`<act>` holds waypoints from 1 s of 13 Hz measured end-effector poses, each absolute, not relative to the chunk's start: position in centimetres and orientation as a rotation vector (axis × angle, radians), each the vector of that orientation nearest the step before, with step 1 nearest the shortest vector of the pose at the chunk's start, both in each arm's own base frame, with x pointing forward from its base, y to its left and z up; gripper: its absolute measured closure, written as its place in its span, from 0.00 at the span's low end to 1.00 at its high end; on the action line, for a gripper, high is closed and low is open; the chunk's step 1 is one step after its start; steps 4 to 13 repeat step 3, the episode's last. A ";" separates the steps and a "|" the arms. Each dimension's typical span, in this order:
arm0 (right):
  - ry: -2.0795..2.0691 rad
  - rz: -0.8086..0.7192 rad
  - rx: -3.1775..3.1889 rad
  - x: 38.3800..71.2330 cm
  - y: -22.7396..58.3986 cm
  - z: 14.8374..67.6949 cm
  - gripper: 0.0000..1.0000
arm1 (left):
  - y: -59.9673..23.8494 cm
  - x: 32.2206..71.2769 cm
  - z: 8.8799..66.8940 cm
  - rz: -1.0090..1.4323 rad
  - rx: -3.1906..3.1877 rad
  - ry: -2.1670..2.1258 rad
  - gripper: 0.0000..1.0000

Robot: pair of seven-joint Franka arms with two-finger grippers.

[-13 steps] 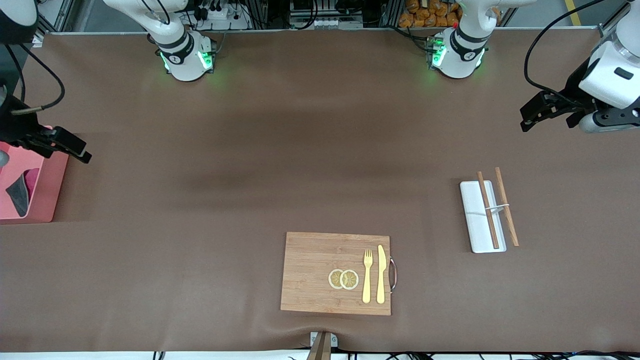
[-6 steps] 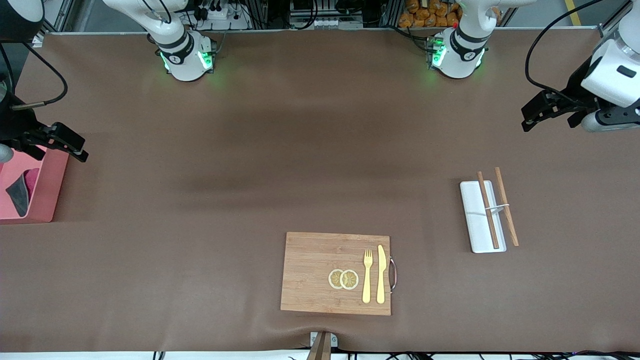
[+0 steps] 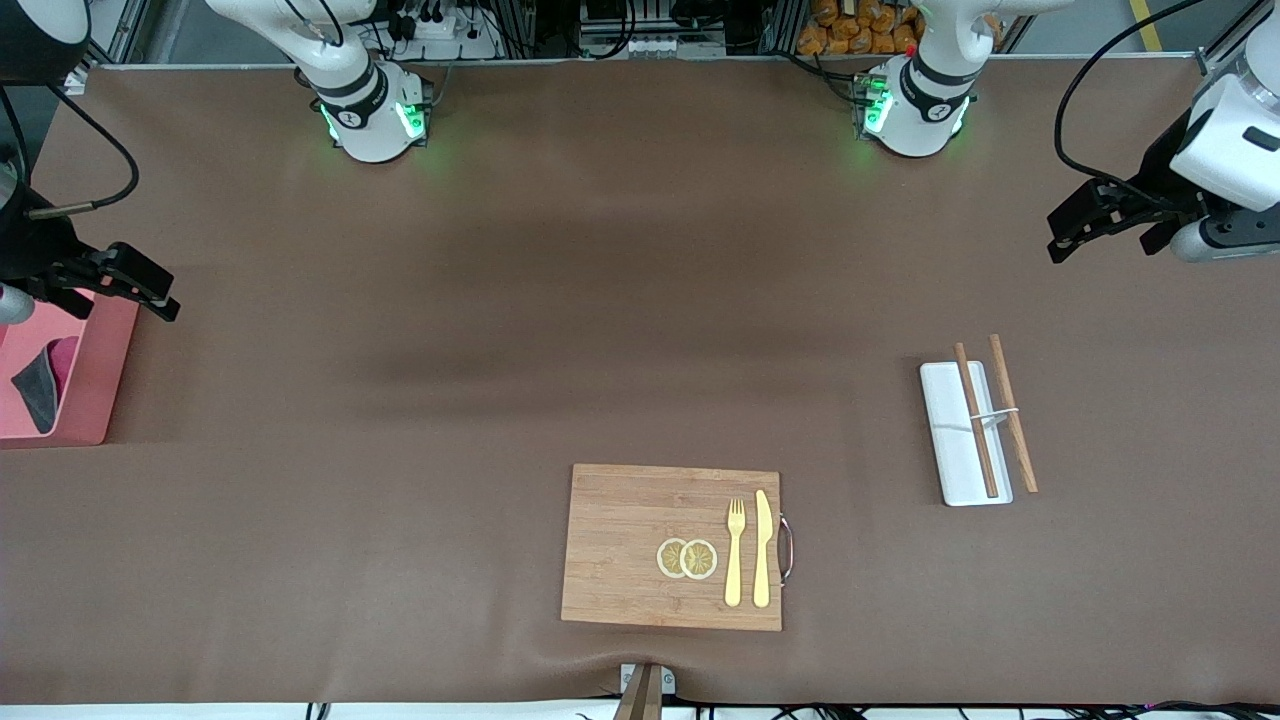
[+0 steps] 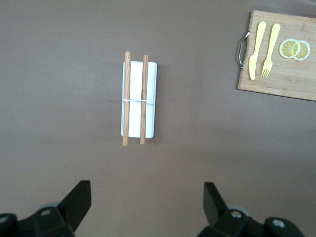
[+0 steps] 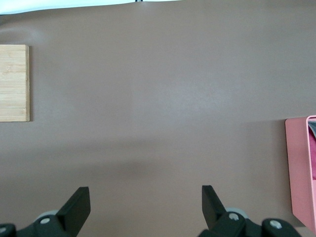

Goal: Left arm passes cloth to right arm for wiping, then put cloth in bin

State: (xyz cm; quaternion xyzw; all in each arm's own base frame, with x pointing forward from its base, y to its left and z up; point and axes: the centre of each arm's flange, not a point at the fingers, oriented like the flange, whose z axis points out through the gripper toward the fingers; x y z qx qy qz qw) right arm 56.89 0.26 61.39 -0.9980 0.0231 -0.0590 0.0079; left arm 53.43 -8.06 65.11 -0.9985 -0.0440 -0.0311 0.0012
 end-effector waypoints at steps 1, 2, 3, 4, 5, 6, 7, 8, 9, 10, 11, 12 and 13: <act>0.071 -0.184 -3.119 56.9 0.3 61.4 0.00 | -8.1 53.4 65.2 -0.096 -3.135 -0.137 0.00; 0.071 -0.184 -3.119 56.9 0.3 61.4 0.00 | -8.1 53.3 65.3 -0.093 -3.134 -0.135 0.00; 0.070 -0.184 -3.119 56.9 0.3 61.4 0.00 | -8.2 53.3 65.3 -0.090 -3.134 -0.134 0.00; 0.070 -0.184 -3.119 56.9 0.3 61.4 0.00 | -8.2 53.3 65.3 -0.090 -3.134 -0.134 0.00; 0.070 -0.184 -3.119 56.9 0.3 61.4 0.00 | -8.2 53.3 65.3 -0.090 -3.134 -0.134 0.00; 0.070 -0.184 -3.119 56.9 0.3 61.4 0.00 | -8.2 53.3 65.3 -0.090 -3.134 -0.134 0.00; 0.070 -0.184 -3.119 56.9 0.3 61.4 0.00 | -8.2 53.3 65.3 -0.090 -3.134 -0.134 0.00; 0.070 -0.184 -3.119 56.9 0.3 61.4 0.00 | -8.2 53.3 65.3 -0.090 -3.134 -0.134 0.00; 0.070 -0.184 -3.119 56.9 0.3 61.4 0.00 | -8.2 53.3 65.3 -0.090 -3.134 -0.134 0.00; 0.070 -0.184 -3.119 56.9 0.3 61.4 0.00 | -8.2 53.3 65.3 -0.090 -3.134 -0.134 0.00; 0.070 -0.184 -3.119 56.9 0.3 61.4 0.00 | -8.2 53.3 65.3 -0.090 -3.134 -0.134 0.00; 0.070 -0.184 -3.119 56.9 0.3 61.4 0.00 | -8.2 53.3 65.3 -0.090 -3.134 -0.134 0.00; 0.070 -0.184 -3.119 56.9 0.3 61.4 0.00 | -8.2 53.3 65.3 -0.090 -3.134 -0.134 0.00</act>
